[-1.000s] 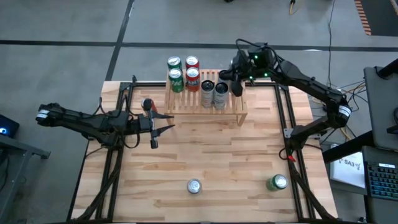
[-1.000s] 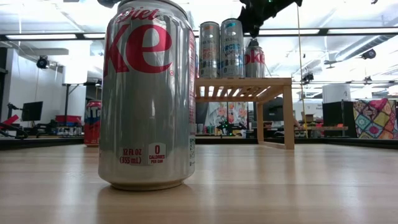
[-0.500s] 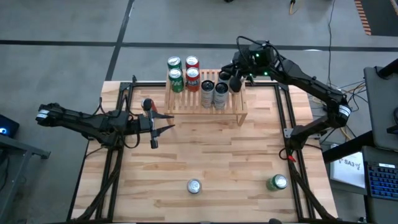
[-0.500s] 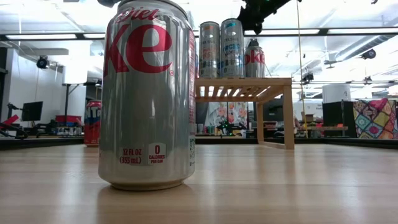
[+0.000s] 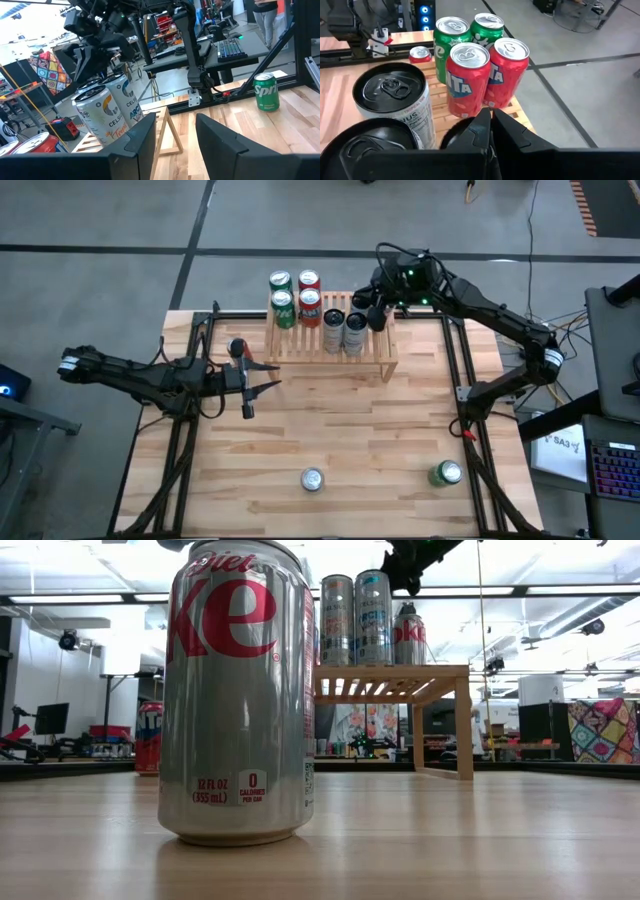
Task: Place canned beverage on shelf
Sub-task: Adjust the soda cans on the shelf
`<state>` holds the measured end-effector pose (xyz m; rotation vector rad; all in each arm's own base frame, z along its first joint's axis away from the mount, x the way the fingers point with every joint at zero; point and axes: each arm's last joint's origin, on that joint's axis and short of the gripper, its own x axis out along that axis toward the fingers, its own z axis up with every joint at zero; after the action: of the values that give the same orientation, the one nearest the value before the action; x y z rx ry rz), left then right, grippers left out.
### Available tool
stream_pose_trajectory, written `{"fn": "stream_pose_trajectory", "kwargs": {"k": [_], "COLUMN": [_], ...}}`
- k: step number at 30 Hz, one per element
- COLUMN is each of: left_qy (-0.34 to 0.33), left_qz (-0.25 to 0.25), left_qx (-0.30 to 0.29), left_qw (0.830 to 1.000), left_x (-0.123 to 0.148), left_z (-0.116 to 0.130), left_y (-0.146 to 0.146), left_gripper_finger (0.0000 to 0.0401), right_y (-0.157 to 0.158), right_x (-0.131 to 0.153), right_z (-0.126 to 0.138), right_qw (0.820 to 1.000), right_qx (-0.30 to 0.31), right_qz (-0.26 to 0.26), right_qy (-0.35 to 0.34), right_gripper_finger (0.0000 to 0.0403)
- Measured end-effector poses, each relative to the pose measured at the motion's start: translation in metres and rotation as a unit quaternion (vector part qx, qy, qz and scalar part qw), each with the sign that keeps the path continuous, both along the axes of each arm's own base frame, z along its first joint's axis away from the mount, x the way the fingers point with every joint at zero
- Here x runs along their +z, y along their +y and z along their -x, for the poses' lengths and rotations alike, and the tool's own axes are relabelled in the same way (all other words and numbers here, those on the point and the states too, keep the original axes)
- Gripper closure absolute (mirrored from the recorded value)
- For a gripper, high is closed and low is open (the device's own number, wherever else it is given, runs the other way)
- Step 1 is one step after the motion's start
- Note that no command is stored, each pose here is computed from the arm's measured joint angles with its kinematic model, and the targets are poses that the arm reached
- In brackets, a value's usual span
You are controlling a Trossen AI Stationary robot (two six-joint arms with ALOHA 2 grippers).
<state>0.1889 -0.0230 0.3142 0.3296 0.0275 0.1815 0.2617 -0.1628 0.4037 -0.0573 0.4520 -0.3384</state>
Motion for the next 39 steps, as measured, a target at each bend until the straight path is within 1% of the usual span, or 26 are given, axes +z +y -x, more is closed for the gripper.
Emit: {"fn": "stream_pose_trajectory", "kwargs": {"k": [3,5,7,12,16,19,22,25,31,39], "left_qy": [0.0,0.0,-0.002,-0.01,-0.018,-0.025,-0.025,-0.024,-0.024,-0.023], "left_qz": [0.0,0.0,0.0,-0.005,-0.013,-0.02,-0.025,-0.026,-0.026,-0.03], "left_qx": [0.0,0.0,0.0,0.0,0.0,0.001,0.001,0.001,0.001,0.001], "left_qw": [1.0,1.0,1.0,1.0,1.0,0.999,0.999,0.999,0.999,0.999], "left_x": [0.0,0.0,0.0,0.002,0.004,0.006,0.006,0.006,0.006,0.006], "left_z": [0.0,0.0,0.0,0.0,0.0,0.0,0.0,0.0,0.0,0.0], "left_y": [0.0,0.0,0.0,0.0,0.0,0.0,0.0,0.0,0.0,0.0], "left_gripper_finger": [0.0276,0.0276,0.0276,0.0276,0.0276,0.0276,0.0276,0.0276,0.0276,0.0276], "right_y": [0.001,0.003,0.006,0.019,0.024,0.025,0.027,0.027,0.031,0.027], "right_x": [0.0,0.004,0.01,0.027,0.031,0.025,0.019,0.02,0.027,0.016], "right_z": [-0.001,-0.003,-0.005,-0.007,-0.01,-0.015,-0.019,-0.019,-0.019,-0.027], "right_qw": [1.0,0.999,0.997,0.993,0.989,0.987,0.984,0.981,0.981,0.981], "right_qx": [-0.002,-0.018,-0.043,-0.046,-0.056,-0.074,-0.117,-0.148,-0.147,-0.148], "right_qz": [-0.006,-0.02,-0.043,-0.073,-0.113,-0.132,-0.13,-0.123,-0.124,-0.127], "right_qy": [-0.005,-0.023,-0.052,-0.086,-0.082,-0.054,-0.018,-0.005,-0.013,0.008], "right_gripper_finger": [0.0394,0.0394,0.0394,0.0394,0.0394,0.0394,0.0394,0.0394,0.0394,0.0394]}}
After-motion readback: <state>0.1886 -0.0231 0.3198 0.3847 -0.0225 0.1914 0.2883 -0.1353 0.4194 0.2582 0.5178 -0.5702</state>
